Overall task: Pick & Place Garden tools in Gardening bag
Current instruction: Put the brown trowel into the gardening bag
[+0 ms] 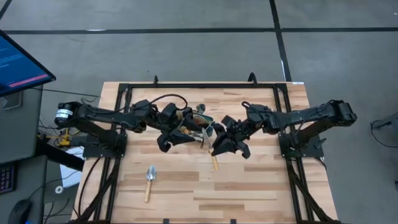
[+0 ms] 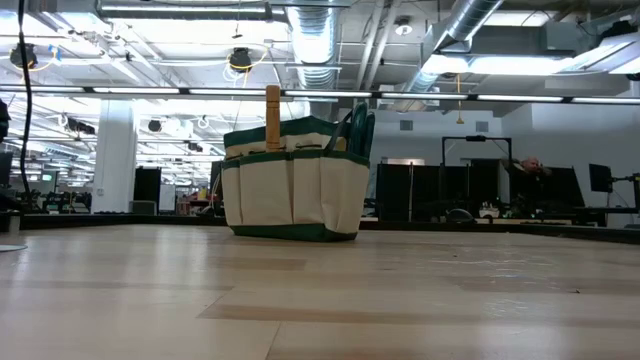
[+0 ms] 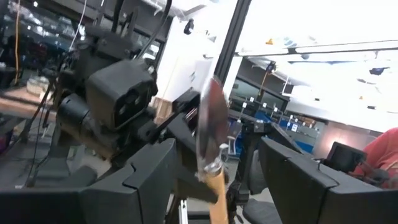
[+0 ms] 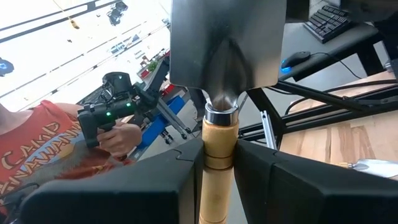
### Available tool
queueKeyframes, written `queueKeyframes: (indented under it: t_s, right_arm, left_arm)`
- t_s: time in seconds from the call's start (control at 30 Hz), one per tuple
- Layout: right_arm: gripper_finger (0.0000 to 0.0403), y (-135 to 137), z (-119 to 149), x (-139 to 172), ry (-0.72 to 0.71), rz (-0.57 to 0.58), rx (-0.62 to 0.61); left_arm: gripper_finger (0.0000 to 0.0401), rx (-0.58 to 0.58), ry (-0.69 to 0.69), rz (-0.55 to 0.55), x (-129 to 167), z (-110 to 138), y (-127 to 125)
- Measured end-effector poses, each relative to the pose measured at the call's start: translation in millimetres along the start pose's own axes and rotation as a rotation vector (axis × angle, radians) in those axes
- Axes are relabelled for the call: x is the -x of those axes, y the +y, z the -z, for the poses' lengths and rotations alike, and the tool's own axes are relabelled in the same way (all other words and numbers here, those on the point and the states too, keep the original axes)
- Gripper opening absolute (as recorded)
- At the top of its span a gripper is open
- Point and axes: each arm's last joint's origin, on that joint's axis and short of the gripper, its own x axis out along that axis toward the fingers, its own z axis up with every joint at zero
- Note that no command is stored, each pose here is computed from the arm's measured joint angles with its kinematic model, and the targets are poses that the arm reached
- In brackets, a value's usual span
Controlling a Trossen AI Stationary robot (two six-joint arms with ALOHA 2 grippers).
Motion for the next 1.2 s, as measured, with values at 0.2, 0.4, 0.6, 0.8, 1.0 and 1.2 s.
queueKeyframes:
  t_s: [0.2,0.4,0.6,0.8,1.0,1.2]
  right_arm:
    - [0.0055,-4.9,-3.8,3.4,-0.002,0.003,0.0]
    - [0.0055,-8.8,-6.4,6.4,0.004,0.001,-0.002]
    - [0.0055,-7.5,-5.2,5.6,0.014,-0.009,-0.002]
    - [0.0055,-6.6,-4.1,5.0,0.025,-0.019,0.004]
    - [0.0055,-7.4,-3.9,5.3,0.03,-0.017,0.001]
    - [0.0055,-8.1,-2.7,5.3,0.041,-0.01,-0.007]
  left_arm:
    - [0.023,0.018,0.023,-0.009,-4.9,10.2,6.7]
    - [0.023,0.017,0.036,0.005,-17.7,13.7,15.6]
    - [0.023,-0.011,0.009,0.025,-22.0,4.6,19.8]
    - [0.0226,-0.026,-0.009,0.032,-21.6,1.1,21.3]
    - [0.0188,-0.024,0.005,0.062,-23.8,6.6,23.5]
    - [0.0145,-0.024,0.009,0.08,-24.5,8.7,24.3]
